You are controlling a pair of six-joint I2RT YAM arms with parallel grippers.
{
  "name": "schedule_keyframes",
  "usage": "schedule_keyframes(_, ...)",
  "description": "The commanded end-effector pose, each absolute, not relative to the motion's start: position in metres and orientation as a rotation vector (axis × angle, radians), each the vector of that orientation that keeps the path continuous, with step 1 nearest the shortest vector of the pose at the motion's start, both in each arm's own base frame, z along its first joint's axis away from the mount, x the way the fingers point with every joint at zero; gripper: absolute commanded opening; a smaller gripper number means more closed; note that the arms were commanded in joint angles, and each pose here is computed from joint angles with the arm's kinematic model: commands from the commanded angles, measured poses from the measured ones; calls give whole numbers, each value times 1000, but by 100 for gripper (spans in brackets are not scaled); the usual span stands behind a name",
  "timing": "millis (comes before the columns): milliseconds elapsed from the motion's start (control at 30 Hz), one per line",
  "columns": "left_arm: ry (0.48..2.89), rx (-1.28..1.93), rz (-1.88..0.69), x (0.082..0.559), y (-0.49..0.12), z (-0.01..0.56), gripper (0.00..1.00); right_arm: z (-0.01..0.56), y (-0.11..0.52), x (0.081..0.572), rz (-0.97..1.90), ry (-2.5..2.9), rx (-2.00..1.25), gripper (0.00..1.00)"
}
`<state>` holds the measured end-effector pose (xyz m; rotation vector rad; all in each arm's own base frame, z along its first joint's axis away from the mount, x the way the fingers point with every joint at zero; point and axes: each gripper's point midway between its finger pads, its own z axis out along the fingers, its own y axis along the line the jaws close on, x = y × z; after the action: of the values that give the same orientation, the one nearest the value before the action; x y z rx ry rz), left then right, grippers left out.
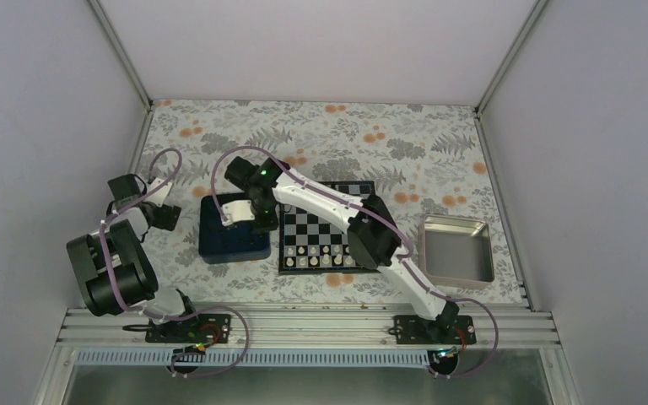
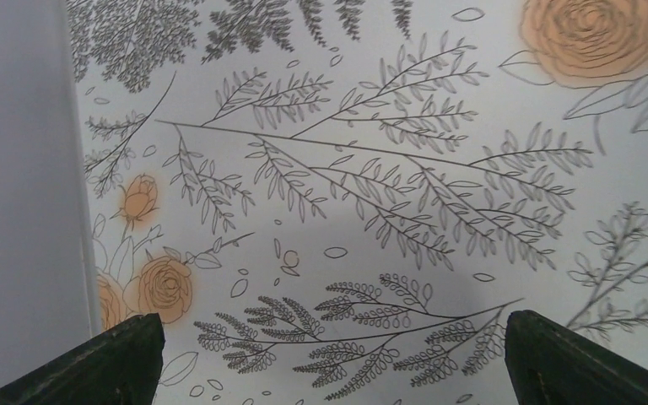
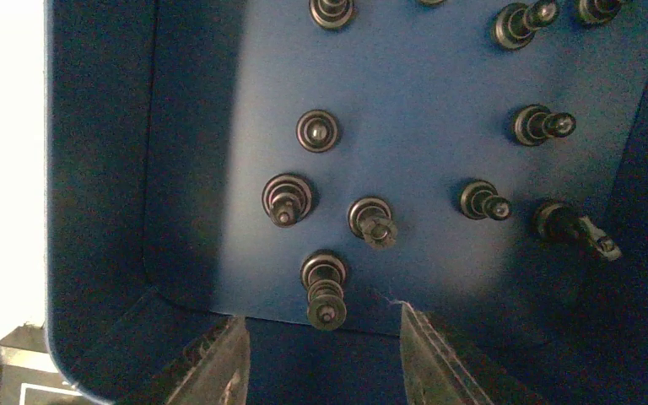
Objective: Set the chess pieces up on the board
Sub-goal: Pick up the chess piece from the storage box.
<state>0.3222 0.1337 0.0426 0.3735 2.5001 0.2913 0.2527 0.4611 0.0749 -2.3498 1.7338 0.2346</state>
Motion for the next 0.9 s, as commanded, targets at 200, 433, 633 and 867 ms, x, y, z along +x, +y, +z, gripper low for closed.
schedule_keyframes(200, 2446, 272, 347, 333, 146, 47, 100, 51, 467, 250, 225, 1793, -2344, 42)
schedule_keyframes(433, 2435, 261, 341, 330, 144, 48, 100, 38, 467, 252, 200, 1808, -2352, 41)
schedule_keyframes(633, 2423, 266, 340, 330, 142, 52, 100, 35, 467, 252, 190, 1817, -2352, 33)
schedule_keyframes(867, 2437, 276, 326, 329, 140, 48, 100, 44, 464, 258, 117, 1825, -2325, 34)
